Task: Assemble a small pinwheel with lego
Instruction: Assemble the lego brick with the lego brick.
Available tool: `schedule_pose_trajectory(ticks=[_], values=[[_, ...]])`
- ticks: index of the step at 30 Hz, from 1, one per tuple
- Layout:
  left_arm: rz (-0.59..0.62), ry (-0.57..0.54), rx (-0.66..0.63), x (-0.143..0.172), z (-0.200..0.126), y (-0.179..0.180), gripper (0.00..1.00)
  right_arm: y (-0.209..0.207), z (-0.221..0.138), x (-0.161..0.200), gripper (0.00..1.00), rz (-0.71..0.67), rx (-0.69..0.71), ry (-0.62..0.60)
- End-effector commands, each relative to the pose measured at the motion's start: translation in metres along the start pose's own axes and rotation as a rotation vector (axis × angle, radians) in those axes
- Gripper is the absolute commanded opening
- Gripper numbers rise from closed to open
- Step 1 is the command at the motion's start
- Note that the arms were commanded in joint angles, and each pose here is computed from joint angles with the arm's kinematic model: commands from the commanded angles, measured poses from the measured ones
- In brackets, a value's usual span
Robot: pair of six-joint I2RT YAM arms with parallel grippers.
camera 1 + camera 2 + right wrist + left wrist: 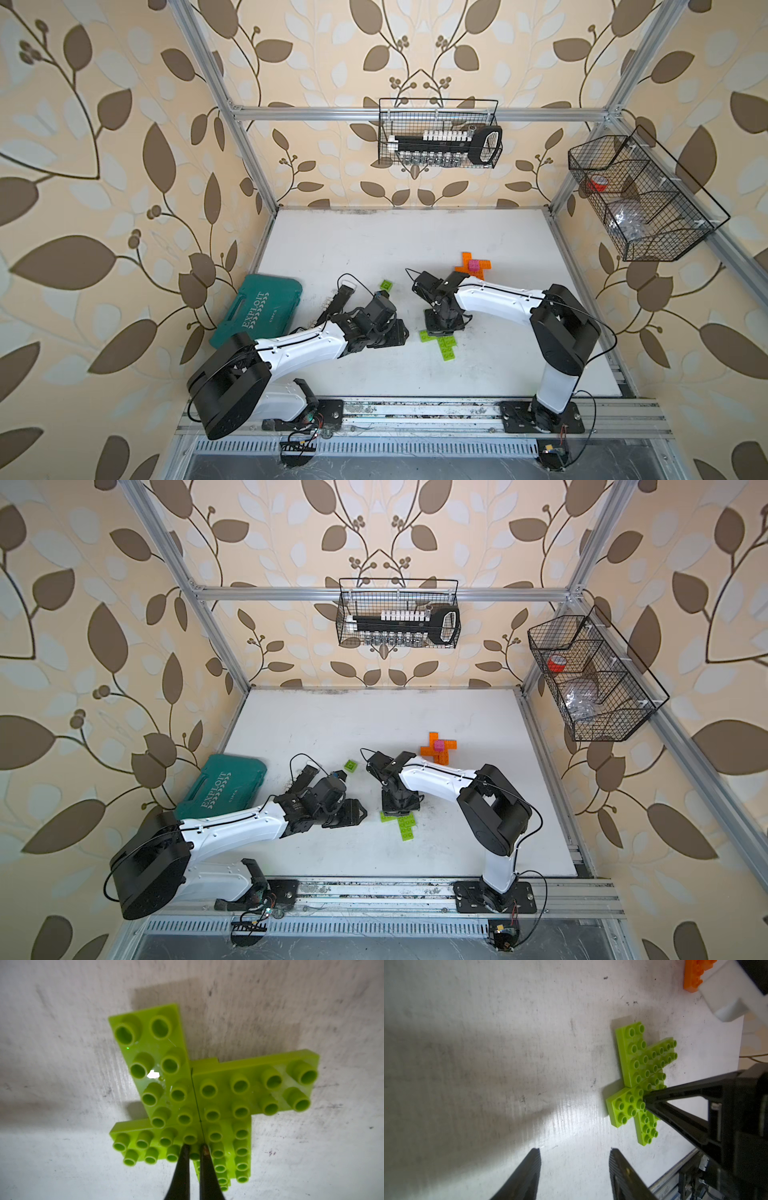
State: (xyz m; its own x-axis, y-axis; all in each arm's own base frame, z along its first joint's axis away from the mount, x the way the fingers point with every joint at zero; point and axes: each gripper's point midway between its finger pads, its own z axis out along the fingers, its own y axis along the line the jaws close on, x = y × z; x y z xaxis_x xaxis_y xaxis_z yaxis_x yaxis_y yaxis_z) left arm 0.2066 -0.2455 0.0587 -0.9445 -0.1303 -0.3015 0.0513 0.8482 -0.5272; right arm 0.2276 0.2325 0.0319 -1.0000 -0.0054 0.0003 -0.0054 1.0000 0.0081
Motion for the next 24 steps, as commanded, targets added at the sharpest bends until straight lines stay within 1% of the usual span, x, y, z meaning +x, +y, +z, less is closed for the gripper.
schedule_pose_trajectory(ticks=[1,5,7,13,19,24], values=[[0.026,-0.032,0.009,-0.007,-0.005,-0.008,0.55,-0.014,0.031,0.005,0.0,-0.002,0.08,0.06],[0.023,-0.036,0.007,-0.008,-0.006,-0.008,0.55,-0.016,0.037,0.009,0.0,-0.009,0.096,0.086],[0.023,-0.039,0.002,-0.008,-0.007,-0.007,0.55,-0.017,0.035,0.009,0.0,-0.008,0.096,0.08],[0.027,-0.038,0.005,-0.009,-0.007,-0.008,0.55,-0.015,0.014,0.003,0.0,-0.005,0.072,0.026],[0.028,-0.039,0.008,-0.009,-0.008,-0.009,0.55,-0.012,-0.004,0.0,0.05,-0.005,0.045,-0.008],[0.029,-0.04,0.007,-0.01,-0.009,-0.01,0.55,-0.012,-0.012,0.0,0.08,-0.008,0.04,-0.024]])
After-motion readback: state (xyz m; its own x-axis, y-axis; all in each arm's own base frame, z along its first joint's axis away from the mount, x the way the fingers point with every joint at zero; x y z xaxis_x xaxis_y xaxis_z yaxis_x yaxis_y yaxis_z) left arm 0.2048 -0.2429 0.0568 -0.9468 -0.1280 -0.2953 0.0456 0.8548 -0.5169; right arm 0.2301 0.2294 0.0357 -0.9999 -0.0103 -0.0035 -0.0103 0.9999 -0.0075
